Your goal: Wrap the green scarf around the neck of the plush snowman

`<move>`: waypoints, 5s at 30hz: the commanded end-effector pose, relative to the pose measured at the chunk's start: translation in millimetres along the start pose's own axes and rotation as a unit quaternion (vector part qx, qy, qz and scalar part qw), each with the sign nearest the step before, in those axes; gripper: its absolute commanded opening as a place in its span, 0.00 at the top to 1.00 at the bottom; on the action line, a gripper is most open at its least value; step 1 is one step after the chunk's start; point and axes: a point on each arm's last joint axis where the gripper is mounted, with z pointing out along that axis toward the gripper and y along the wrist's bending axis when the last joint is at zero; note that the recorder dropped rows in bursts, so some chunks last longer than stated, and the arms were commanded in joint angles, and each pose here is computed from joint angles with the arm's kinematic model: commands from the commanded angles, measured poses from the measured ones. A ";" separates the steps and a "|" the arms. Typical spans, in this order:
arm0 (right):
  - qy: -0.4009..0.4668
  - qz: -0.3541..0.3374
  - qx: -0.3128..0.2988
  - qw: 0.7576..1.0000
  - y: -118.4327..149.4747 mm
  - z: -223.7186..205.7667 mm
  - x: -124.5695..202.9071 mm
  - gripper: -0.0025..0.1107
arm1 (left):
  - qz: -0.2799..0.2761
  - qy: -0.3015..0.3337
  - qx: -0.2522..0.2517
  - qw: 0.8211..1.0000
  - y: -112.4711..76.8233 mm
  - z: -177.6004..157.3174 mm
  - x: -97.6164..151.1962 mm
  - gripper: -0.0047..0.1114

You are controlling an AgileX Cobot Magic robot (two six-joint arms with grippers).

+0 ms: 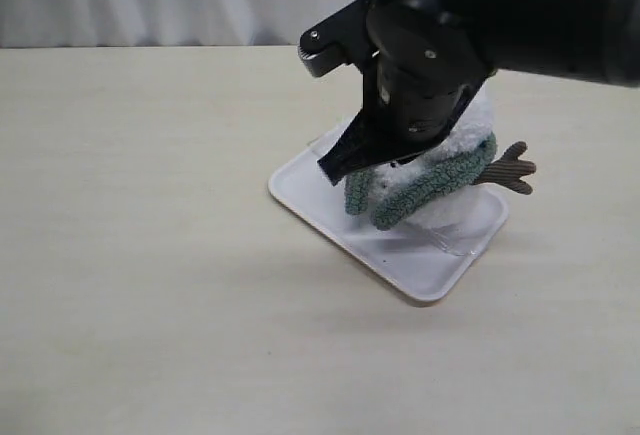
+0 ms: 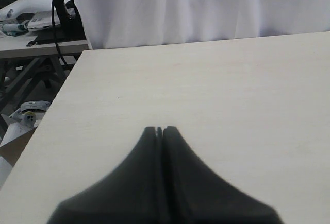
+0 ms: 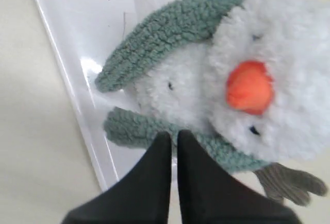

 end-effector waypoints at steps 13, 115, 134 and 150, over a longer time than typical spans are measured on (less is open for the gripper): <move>-0.023 0.098 0.040 0.994 -43.3 49.1 51.0 0.94 | -0.002 -0.003 -0.002 1.000 0.2 0.1 0.1 0.96; -0.347 0.247 -0.067 0.902 -127.5 -171.2 177.2 0.94 | -0.002 -0.003 -0.002 1.000 0.2 0.1 0.1 0.96; -0.520 0.169 -0.011 0.837 -105.0 -243.0 267.8 0.94 | -0.002 -0.003 -0.002 1.000 0.2 0.1 0.1 0.96; -0.608 0.166 0.016 0.776 -84.2 -265.6 334.6 0.94 | -0.002 -0.003 -0.002 1.000 0.2 0.1 0.1 0.96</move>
